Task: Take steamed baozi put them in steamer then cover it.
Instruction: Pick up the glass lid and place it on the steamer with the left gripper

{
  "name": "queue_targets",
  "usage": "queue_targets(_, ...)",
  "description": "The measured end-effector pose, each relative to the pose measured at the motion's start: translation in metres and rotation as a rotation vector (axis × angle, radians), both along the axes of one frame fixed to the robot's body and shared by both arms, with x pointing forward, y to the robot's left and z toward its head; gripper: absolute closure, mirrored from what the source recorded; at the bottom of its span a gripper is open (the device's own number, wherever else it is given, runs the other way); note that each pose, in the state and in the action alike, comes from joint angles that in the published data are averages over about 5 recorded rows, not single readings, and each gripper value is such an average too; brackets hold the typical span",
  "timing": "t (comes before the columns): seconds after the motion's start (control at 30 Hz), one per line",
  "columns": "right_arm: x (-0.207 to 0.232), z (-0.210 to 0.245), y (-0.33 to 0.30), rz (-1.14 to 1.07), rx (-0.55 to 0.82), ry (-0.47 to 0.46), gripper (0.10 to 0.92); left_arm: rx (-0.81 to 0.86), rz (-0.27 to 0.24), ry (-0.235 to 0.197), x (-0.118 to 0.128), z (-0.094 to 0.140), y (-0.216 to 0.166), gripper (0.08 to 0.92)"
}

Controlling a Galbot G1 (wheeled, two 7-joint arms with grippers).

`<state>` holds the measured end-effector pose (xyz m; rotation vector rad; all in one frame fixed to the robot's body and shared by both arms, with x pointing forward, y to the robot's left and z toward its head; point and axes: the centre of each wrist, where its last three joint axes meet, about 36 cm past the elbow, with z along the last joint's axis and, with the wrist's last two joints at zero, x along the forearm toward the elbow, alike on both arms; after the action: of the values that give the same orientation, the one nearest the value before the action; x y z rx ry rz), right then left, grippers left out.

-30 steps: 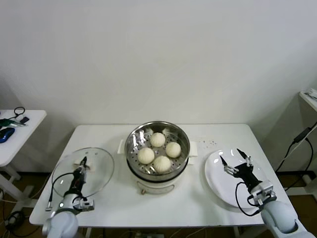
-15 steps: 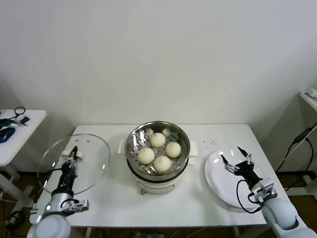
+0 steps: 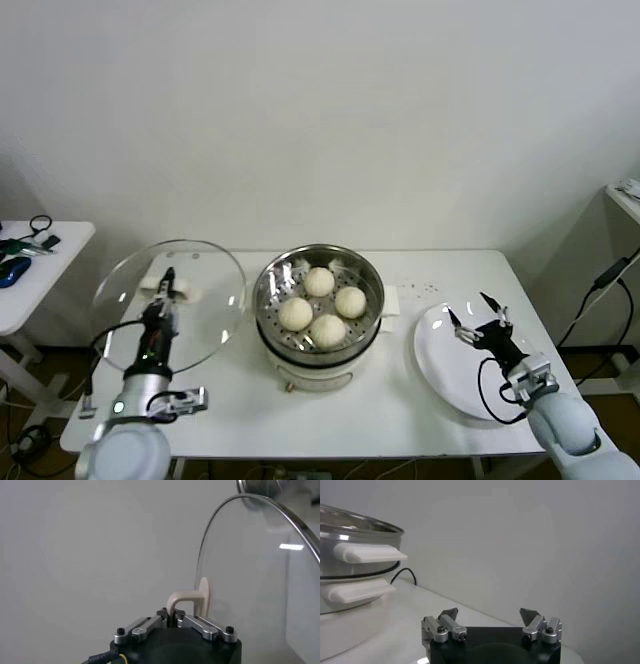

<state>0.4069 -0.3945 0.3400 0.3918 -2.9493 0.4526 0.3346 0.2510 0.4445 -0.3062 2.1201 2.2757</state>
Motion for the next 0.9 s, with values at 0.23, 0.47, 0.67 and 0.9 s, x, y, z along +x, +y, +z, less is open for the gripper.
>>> queue_targets(0.23, 0.001, -0.003, 0.000, -0.004, -0.007, 0.003, 0.200, -0.045, -0.039, 0.015, 0.022, 0.014, -0.047, 0.849)
queue_targets(0.47, 0.001, -0.003, -0.003, -0.014, -0.013, 0.002, 0.200, -0.060, -0.071, 0.042, 0.045, 0.017, -0.093, 0.849)
queue_targets(0.67, 0.000, -0.005, -0.006, -0.024, -0.018, 0.002, 0.200, -0.070, -0.086, 0.061, 0.059, 0.015, -0.129, 0.849)
queue_targets(0.9, -0.001, -0.008, -0.008, -0.036, -0.022, 0.004, 0.200, -0.082, -0.116, 0.076, 0.069, 0.011, -0.167, 0.849)
